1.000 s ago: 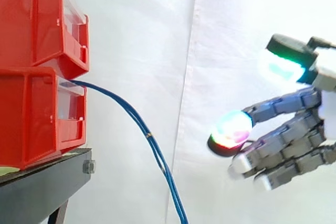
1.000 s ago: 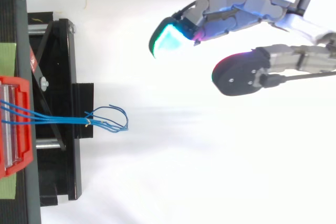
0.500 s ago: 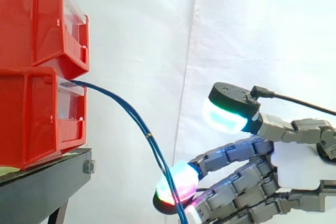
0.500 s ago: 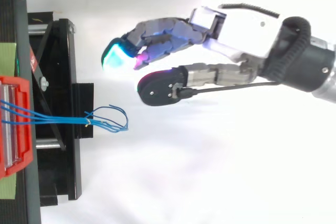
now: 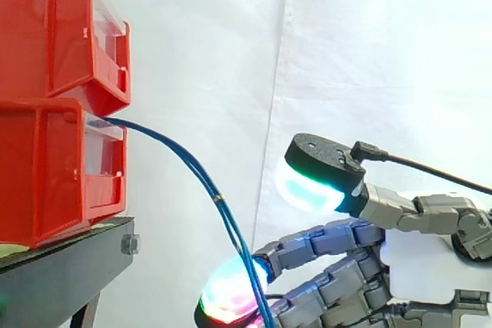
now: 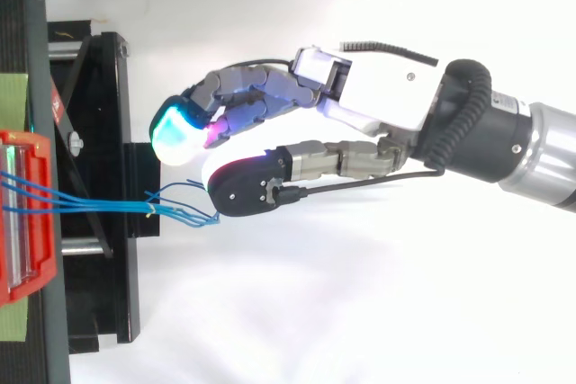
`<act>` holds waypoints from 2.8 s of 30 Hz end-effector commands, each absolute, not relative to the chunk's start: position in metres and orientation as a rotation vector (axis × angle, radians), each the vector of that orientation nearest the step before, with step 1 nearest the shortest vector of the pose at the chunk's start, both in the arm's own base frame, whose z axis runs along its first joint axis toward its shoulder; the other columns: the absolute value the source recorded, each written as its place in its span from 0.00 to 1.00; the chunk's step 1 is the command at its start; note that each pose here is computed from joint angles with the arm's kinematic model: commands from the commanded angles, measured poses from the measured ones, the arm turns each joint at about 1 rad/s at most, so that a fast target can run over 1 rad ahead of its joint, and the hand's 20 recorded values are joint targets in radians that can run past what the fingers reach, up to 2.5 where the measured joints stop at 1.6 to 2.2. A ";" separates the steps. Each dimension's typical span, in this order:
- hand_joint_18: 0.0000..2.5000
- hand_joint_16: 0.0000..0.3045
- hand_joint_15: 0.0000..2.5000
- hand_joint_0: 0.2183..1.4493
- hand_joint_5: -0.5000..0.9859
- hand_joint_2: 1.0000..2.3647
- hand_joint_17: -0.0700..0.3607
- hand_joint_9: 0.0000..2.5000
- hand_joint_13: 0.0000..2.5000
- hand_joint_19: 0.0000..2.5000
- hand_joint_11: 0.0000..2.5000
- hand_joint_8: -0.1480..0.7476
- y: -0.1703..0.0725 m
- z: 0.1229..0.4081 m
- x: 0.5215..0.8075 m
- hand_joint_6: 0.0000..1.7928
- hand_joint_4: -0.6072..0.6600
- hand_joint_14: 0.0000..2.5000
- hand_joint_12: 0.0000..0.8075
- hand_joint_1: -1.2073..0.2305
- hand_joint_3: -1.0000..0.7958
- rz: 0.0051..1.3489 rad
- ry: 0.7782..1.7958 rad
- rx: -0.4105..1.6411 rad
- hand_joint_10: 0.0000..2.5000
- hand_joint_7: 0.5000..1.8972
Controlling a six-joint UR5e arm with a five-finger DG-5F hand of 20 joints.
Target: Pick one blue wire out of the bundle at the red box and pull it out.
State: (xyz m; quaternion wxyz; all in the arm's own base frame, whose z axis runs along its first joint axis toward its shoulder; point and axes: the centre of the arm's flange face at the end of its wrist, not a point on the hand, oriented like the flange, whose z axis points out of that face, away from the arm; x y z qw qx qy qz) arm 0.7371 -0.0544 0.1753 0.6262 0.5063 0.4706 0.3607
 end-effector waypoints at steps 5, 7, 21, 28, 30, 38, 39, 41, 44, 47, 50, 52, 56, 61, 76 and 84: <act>0.20 0.21 0.04 0.25 0.24 0.00 0.50 0.27 0.16 0.12 0.09 0.60 -0.047 0.187 0.747 0.28 0.78 0.00 0.59 0.51 0.31 0.843 1.090 1.143 0.00 0.40; 0.20 0.21 0.04 0.25 0.24 0.00 0.50 0.27 0.16 0.12 0.10 0.60 -0.047 0.189 0.749 0.28 0.78 0.00 0.59 0.50 0.31 0.841 1.091 1.137 0.00 0.41; 0.21 0.21 0.05 0.25 0.24 0.00 0.50 0.27 0.16 0.13 0.10 0.60 -0.035 0.196 0.754 0.28 0.77 0.00 0.59 0.44 0.31 0.839 1.106 1.097 0.00 0.45; 0.21 0.21 0.05 0.26 0.25 0.00 0.50 0.27 0.17 0.13 0.11 0.59 -0.033 0.197 0.756 0.28 0.73 0.00 0.59 0.40 0.31 0.820 1.112 1.064 0.00 0.52; 0.22 0.21 0.05 0.27 0.25 0.00 0.49 0.27 0.17 0.13 0.11 0.59 -0.033 0.198 0.756 0.28 0.72 0.00 0.58 0.39 0.32 0.819 1.113 1.064 0.00 0.56; 0.22 0.21 0.05 0.29 0.24 0.01 0.49 0.27 0.18 0.13 0.12 0.59 -0.032 0.201 0.758 0.31 0.71 0.00 0.58 0.38 0.34 0.822 1.106 1.064 0.00 0.52; 0.22 0.21 0.05 0.28 0.24 0.01 0.49 0.27 0.18 0.13 0.12 0.59 -0.031 0.202 0.759 0.31 0.72 0.00 0.58 0.39 0.34 0.825 1.106 1.063 0.00 0.51; 0.22 0.21 0.05 0.28 0.24 0.01 0.49 0.27 0.18 0.13 0.12 0.59 -0.031 0.201 0.758 0.31 0.72 0.00 0.58 0.40 0.34 0.824 1.107 1.063 0.00 0.51; 0.23 0.21 0.06 0.28 0.24 0.01 0.49 0.27 0.18 0.13 0.12 0.59 -0.032 0.203 0.759 0.31 0.72 0.00 0.58 0.41 0.34 0.825 1.102 1.063 0.00 0.52; 0.23 0.21 0.05 0.28 0.25 0.01 0.49 0.28 0.18 0.14 0.12 0.59 -0.034 0.206 0.760 0.31 0.72 0.00 0.58 0.41 0.34 0.825 1.096 1.062 0.00 0.52; 0.23 0.20 0.05 0.29 0.24 0.01 0.49 0.28 0.18 0.14 0.12 0.59 -0.034 0.207 0.760 0.34 0.71 0.00 0.58 0.41 0.36 0.824 1.097 1.063 0.00 0.49; 0.23 0.20 0.06 0.30 0.24 0.01 0.49 0.28 0.18 0.14 0.13 0.59 -0.035 0.205 0.760 0.36 0.70 0.00 0.58 0.40 0.36 0.823 1.100 1.064 0.00 0.45; 0.24 0.20 0.05 0.31 0.22 0.01 0.48 0.28 0.19 0.14 0.13 0.59 -0.034 0.206 0.761 0.40 0.69 0.00 0.58 0.39 0.38 0.825 1.098 1.062 0.00 0.37; 0.24 0.20 0.06 0.31 0.21 0.01 0.48 0.28 0.19 0.14 0.13 0.59 -0.035 0.208 0.761 0.43 0.69 0.00 0.58 0.39 0.39 0.827 1.093 1.061 0.00 0.34; 0.25 0.20 0.06 0.31 0.20 0.02 0.48 0.29 0.20 0.14 0.16 0.60 -0.037 0.219 0.766 0.48 0.68 0.00 0.59 0.38 0.47 0.849 1.085 1.081 0.00 0.33; 0.26 0.20 0.07 0.34 0.19 0.02 0.49 0.29 0.21 0.14 0.17 0.60 -0.035 0.227 0.768 0.49 0.65 0.00 0.59 0.34 0.48 0.865 1.112 1.119 0.00 0.30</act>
